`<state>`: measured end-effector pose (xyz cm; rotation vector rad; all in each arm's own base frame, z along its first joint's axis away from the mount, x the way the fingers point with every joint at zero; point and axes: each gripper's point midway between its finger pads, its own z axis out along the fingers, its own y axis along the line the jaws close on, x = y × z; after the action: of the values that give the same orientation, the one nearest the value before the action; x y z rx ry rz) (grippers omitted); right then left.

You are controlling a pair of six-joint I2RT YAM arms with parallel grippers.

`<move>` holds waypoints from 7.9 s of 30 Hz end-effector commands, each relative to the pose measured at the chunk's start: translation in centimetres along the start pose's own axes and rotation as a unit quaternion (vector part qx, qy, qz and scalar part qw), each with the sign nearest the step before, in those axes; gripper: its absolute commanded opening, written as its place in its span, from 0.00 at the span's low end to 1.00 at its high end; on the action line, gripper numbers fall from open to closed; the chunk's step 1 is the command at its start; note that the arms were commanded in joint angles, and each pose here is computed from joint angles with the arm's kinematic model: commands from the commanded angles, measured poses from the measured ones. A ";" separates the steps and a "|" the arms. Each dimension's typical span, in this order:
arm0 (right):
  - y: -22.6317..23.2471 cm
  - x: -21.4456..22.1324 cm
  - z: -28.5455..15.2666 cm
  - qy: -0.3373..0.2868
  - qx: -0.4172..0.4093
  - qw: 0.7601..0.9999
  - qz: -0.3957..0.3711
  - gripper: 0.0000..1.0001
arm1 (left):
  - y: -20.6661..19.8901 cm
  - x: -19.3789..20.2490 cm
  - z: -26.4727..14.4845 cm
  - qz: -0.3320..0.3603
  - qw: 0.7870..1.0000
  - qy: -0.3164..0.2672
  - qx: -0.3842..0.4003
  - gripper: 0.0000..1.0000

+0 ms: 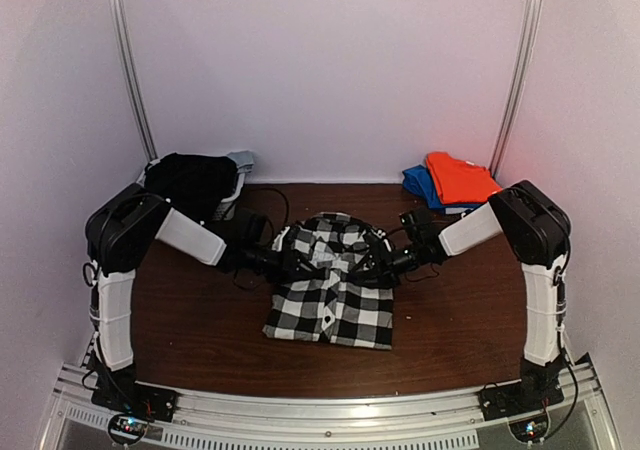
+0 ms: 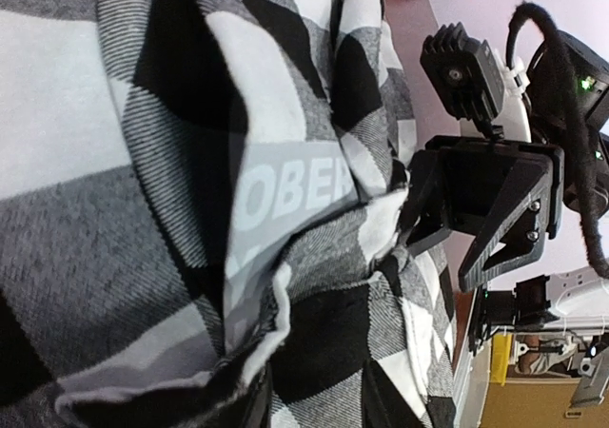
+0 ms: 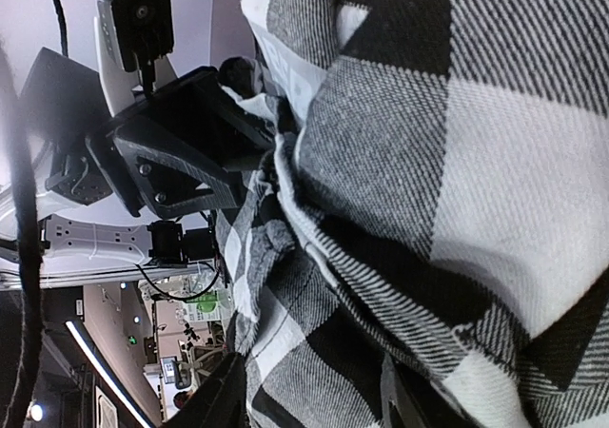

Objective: Fold and stack the mixed laundry pile
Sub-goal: Smooth out the 2/3-rectangle-folded shirt at the center of the board, then pick up the 2/3-rectangle-folded shirt from the center of the board, then fold the 2/3-rectangle-folded shirt at the center of the board, then smooth out the square-folded shirt at the center of the board.

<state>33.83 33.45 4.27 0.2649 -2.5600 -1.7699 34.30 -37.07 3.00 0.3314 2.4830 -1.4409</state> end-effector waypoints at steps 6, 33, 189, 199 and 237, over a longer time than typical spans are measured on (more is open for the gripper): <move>1.6 4.6 -2.8 -0.009 0.082 0.997 -0.014 0.49 | -5.2 1.1 -6.2 0.144 0.986 -0.034 -0.075 0.74; -1.5 5.6 6.1 0.121 0.201 0.968 -0.089 0.36 | -8.1 15.8 -7.7 0.665 0.659 0.050 -0.348 0.98; -0.4 10.8 -8.4 -0.012 0.277 0.960 0.028 0.76 | -7.4 8.4 -8.9 0.204 0.966 -0.038 -0.156 0.64; 0.9 8.2 -6.8 -0.037 0.222 0.974 -0.020 0.86 | -7.1 8.7 -7.2 0.168 0.983 -0.023 -0.068 0.72; 3.5 9.4 -1.9 0.063 0.108 0.989 -0.077 0.61 | -5.9 8.7 -4.4 0.375 0.909 0.181 -0.004 0.39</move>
<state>27.52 31.36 6.61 0.5414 -2.7797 -1.4331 25.60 -36.77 6.69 1.3385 2.2739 -1.1034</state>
